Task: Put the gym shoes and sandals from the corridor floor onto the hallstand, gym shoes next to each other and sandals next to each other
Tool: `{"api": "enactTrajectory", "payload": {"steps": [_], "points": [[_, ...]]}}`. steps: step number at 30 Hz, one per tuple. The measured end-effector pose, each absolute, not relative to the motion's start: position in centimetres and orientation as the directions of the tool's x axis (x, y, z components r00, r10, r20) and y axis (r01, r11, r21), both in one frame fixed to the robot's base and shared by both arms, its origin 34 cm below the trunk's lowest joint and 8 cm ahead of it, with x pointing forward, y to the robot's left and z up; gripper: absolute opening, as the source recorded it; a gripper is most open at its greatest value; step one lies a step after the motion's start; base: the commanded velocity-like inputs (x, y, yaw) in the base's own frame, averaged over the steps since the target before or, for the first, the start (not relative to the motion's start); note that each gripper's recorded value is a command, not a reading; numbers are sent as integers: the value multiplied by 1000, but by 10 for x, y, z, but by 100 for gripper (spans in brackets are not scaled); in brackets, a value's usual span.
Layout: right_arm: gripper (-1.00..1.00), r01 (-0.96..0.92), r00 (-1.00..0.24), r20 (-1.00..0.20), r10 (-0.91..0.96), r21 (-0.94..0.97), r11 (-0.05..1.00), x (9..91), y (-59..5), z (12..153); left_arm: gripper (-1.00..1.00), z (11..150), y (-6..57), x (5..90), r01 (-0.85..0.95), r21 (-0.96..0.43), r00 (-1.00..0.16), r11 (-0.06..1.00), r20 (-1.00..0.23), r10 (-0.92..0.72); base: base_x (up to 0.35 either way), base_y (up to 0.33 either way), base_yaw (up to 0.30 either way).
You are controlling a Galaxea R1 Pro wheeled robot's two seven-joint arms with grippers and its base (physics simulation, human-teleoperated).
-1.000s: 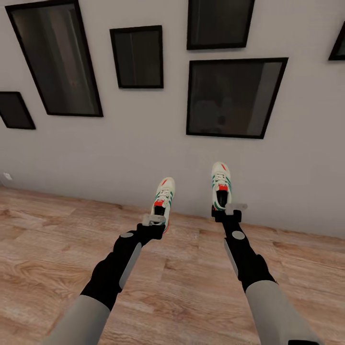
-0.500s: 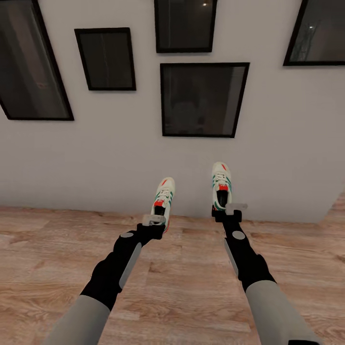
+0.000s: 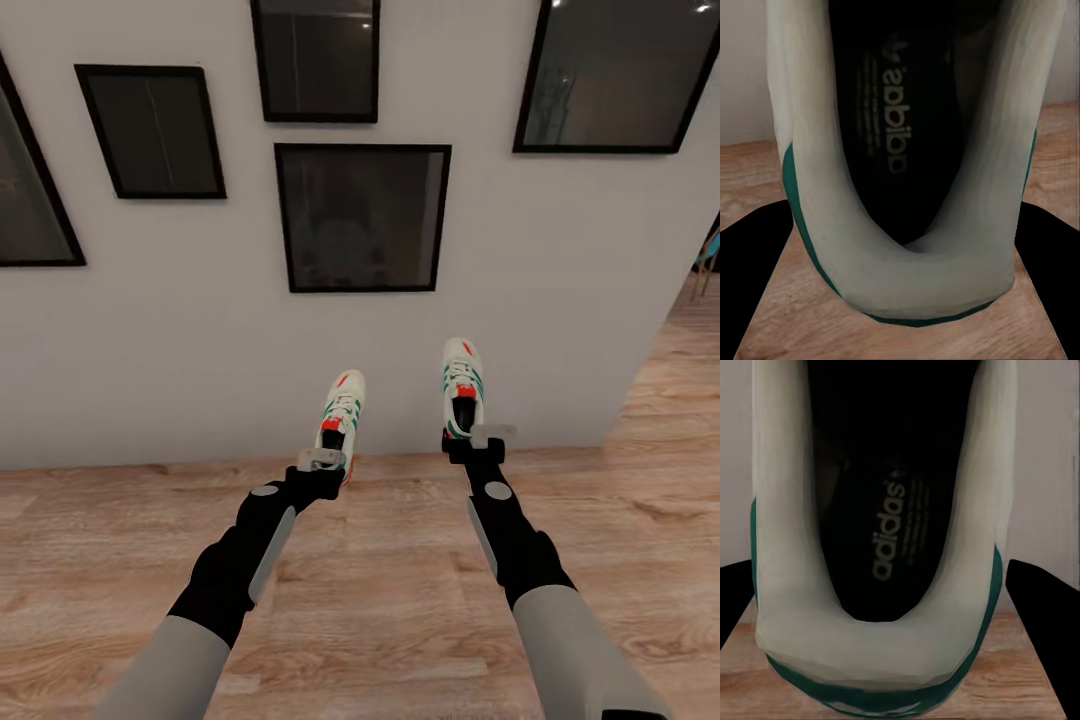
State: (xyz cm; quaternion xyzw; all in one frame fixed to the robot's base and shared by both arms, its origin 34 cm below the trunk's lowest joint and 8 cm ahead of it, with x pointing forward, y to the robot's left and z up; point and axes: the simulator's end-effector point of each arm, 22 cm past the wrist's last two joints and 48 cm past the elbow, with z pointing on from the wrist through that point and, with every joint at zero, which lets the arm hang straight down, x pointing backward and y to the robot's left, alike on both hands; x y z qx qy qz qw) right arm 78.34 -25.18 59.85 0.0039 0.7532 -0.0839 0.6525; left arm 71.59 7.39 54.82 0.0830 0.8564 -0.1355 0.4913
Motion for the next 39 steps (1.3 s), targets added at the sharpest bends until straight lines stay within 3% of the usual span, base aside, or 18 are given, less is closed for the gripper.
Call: {"api": "enactTrajectory", "payload": {"steps": [39], "points": [[-100, 117, -134, -986, -103, -119, 986, 782, -252, 609, -100, 557, 74, 716, 278, -146, -490, 949, -872, 9, 0, 0, -286]]}}
